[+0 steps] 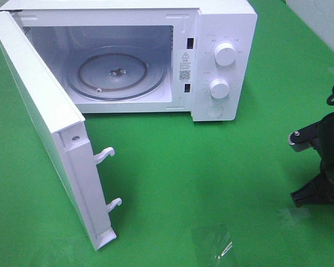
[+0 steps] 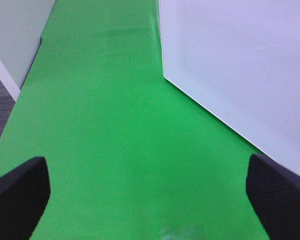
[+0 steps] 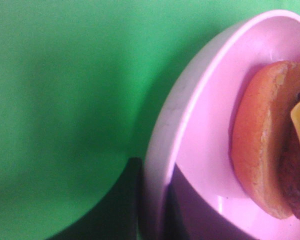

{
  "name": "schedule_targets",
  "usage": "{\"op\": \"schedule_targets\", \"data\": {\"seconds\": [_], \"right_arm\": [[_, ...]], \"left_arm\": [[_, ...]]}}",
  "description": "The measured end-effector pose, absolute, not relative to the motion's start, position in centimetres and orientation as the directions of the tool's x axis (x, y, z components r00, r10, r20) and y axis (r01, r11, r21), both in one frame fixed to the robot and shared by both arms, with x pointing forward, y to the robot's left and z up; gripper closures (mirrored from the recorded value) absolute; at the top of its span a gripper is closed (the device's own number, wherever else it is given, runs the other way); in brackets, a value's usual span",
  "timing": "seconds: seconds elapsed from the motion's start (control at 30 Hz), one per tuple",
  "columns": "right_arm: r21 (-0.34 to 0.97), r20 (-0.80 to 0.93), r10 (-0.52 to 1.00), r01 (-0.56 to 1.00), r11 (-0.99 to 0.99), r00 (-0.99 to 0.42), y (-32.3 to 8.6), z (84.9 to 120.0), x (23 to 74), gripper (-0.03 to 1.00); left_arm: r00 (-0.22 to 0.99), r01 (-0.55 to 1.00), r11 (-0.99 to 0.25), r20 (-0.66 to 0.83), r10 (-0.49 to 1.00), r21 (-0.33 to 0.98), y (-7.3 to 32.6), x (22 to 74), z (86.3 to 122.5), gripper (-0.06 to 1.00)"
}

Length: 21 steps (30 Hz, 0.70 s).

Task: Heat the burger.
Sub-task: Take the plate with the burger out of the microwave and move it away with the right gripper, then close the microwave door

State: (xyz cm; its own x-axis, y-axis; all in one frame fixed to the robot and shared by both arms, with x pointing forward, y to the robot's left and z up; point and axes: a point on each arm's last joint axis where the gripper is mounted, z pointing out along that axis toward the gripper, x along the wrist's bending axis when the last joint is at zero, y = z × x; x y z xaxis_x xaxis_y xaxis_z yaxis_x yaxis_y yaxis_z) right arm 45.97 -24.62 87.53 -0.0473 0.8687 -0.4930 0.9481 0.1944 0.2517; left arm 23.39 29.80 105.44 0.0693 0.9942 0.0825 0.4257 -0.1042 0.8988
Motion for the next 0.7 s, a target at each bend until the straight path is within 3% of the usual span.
{"op": "schedule_targets", "data": {"seconds": [0.2,0.33,0.37,0.4,0.43,0.47,0.5,0.7], "right_arm": [[0.225,-0.493,0.867,0.951,0.211,-0.076,-24.5,86.7,46.0,0.84],[0.223,-0.502,0.862,0.952,0.212,-0.074,-24.6,86.8,46.0,0.72],[0.225,-0.502,0.863,0.955,0.192,-0.055,-24.7,87.0,45.9,0.64],[0.225,-0.502,0.863,0.955,0.192,-0.055,-24.7,87.0,45.9,0.64],[0.236,-0.497,0.867,0.957,0.17,-0.032,-24.6,87.5,46.0,0.55],[0.236,-0.497,0.867,0.957,0.17,-0.032,-24.6,87.5,46.0,0.55],[0.251,-0.49,0.871,0.956,0.152,-0.01,-24.6,88.3,46.0,0.49],[0.325,-0.437,0.899,0.933,0.153,0.005,-24.4,91.8,46.1,0.41]], "left_arm": [[0.069,0.426,-0.104,0.082,0.994,0.899,29.8,23.4,105.4,-0.04],[0.069,0.426,-0.104,0.082,0.994,0.899,29.8,23.4,105.4,-0.04],[0.069,0.426,-0.104,0.082,0.994,0.899,29.8,23.4,105.4,-0.04],[0.069,0.426,-0.104,0.082,0.994,0.899,29.8,23.4,105.4,-0.04],[0.069,0.426,-0.104,0.082,0.994,0.899,29.8,23.4,105.4,-0.04],[0.069,0.426,-0.104,0.082,0.994,0.899,29.8,23.4,105.4,-0.04],[0.069,0.426,-0.104,0.082,0.994,0.899,29.8,23.4,105.4,-0.04],[0.069,0.426,-0.104,0.082,0.994,0.899,29.8,23.4,105.4,-0.04]]}}
